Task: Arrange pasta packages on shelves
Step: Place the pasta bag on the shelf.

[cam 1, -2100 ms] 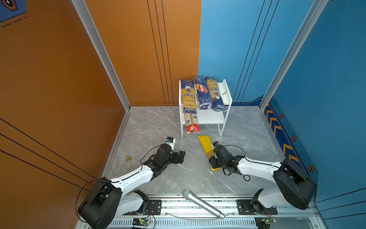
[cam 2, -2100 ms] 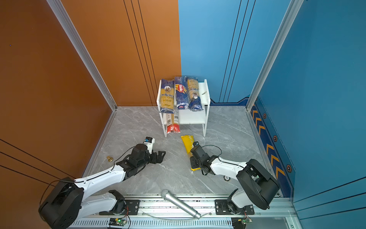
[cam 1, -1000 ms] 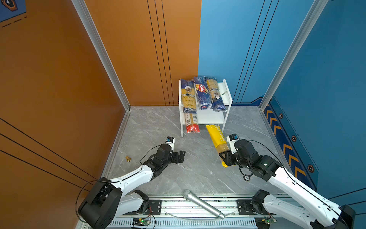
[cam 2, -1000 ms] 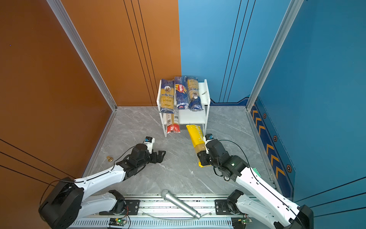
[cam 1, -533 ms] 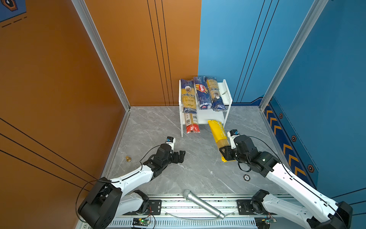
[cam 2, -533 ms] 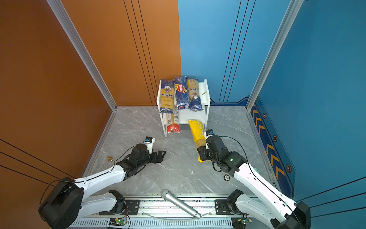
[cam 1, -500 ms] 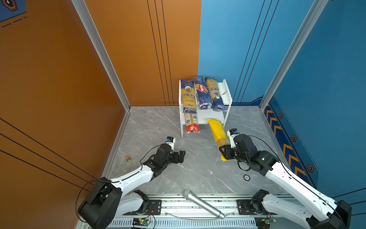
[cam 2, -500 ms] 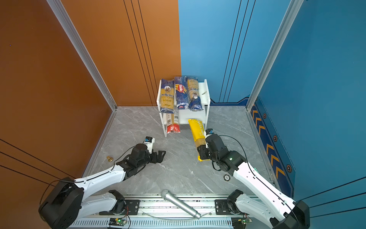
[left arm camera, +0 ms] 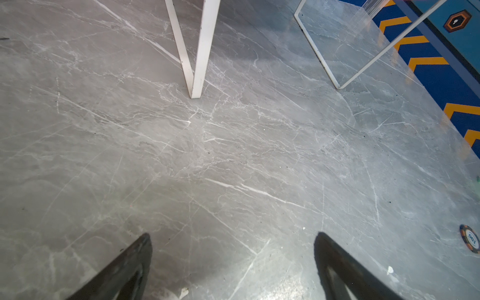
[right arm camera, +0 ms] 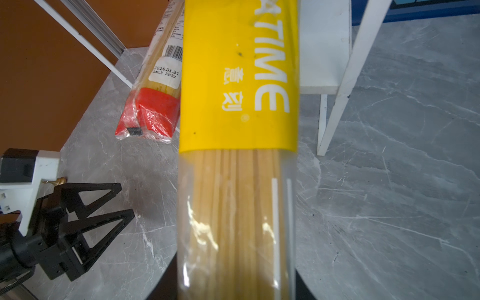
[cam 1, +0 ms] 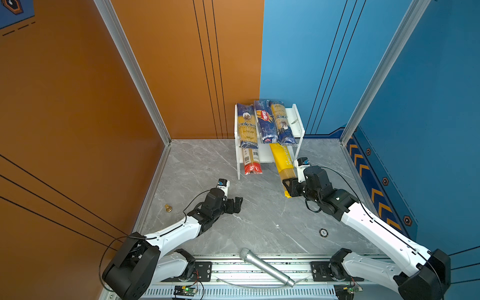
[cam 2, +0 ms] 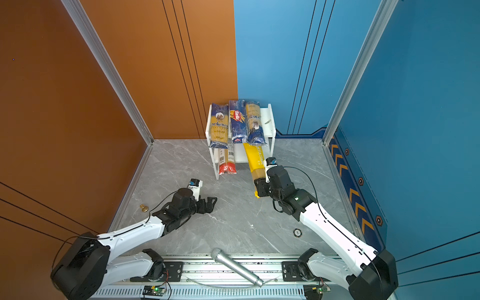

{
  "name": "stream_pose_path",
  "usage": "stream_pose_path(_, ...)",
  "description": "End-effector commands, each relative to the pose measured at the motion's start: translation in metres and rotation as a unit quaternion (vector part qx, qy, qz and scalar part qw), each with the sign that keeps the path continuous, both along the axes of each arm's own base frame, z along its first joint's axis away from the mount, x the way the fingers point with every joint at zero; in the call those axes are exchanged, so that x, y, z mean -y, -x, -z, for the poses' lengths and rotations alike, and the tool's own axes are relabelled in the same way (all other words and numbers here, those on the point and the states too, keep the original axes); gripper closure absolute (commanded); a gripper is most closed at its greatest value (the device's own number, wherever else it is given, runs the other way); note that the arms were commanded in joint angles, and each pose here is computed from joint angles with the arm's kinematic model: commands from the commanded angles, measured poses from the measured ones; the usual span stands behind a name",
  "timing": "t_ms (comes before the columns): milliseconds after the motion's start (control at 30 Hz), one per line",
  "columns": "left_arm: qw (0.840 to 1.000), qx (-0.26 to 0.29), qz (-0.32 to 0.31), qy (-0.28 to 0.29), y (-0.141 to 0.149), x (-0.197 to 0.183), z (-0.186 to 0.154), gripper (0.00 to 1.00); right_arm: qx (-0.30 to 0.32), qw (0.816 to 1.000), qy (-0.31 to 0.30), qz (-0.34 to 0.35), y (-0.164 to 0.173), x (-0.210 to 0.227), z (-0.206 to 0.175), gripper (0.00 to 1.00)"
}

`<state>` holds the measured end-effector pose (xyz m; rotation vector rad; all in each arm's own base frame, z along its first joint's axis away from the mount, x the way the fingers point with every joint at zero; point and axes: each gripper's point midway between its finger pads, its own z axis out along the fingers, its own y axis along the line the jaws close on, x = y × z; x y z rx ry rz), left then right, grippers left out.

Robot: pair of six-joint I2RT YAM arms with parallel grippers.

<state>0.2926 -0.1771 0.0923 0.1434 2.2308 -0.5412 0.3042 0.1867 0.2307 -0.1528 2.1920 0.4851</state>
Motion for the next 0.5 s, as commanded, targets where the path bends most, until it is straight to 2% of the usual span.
stream_pose_path(0, 1.0, 0.0, 0.002, 0.0, -0.002, -0.001, 0.0, 0.02, 0.138, 0.989, -0.056, 0.021, -0.029, -0.003, -0.077, 1.0)
stream_pose_path(267, 1.0, -0.001, 0.002, -0.001, -0.004, -0.001, -0.001, 0.02, 0.151, 0.987, -0.055, 0.024, -0.047, -0.012, -0.076, 1.0)
stream_pose_path(467, 1.0, -0.001, 0.002, -0.002, -0.004, -0.001, -0.001, 0.02, 0.189, 0.98, -0.045, 0.034, -0.055, -0.017, -0.076, 1.0)
